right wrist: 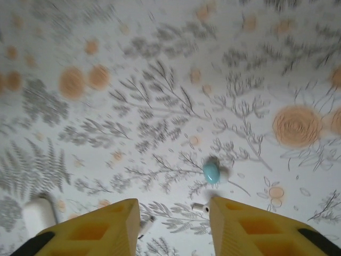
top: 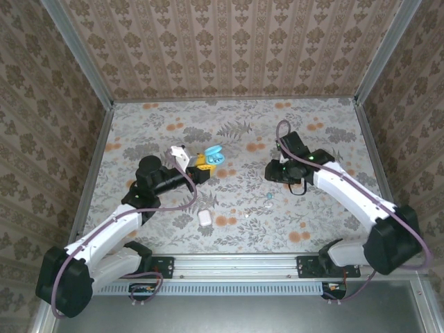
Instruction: Insert the wireless bluetooth earbuds into the charging case
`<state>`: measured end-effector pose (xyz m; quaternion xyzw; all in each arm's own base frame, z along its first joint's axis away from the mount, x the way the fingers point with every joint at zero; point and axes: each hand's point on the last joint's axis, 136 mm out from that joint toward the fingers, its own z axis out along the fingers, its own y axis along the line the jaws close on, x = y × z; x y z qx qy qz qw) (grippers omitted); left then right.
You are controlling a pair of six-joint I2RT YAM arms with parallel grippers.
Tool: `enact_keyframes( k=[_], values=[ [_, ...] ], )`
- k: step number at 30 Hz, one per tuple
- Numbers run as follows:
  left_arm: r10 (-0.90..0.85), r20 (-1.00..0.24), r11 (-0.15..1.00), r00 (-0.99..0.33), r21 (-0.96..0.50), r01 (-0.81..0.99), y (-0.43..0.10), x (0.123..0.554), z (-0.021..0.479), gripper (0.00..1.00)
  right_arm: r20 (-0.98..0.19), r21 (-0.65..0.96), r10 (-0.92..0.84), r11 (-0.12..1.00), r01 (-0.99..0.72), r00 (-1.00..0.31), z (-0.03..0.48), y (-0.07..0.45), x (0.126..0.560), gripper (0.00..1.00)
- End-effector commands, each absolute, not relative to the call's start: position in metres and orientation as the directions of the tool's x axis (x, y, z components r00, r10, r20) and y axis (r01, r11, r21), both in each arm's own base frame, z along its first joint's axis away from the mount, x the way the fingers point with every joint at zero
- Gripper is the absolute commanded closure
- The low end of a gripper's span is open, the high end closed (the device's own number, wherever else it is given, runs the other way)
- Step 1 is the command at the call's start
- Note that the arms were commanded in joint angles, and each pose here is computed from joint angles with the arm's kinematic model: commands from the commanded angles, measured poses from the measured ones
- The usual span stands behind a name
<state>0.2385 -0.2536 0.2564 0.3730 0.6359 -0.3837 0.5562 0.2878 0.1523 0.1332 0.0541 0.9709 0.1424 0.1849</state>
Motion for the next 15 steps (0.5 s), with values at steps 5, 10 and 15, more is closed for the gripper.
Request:
enact_keyframes(
  k=[5,10,15],
  values=[
    [0.061,-0.992,0.427,-0.109,-0.073,0.901,-0.253,0.241,0.250,0.76,-0.195,0.189,0.037,0.982,0.000,-0.980,0.078,0.156,0.274,0.68],
    [0.065,-0.991,0.427,-0.120,-0.082,0.901,-0.254,0.242,0.244,0.75,-0.170,-0.052,-0.152,0.988,-0.145,-0.974,0.077,0.154,0.273,0.69],
    [0.066,-0.990,0.426,-0.121,-0.082,0.901,-0.254,0.241,0.243,0.75,-0.092,-0.151,-0.249,0.960,-0.234,-0.964,0.064,0.152,0.270,0.69]
  ],
)
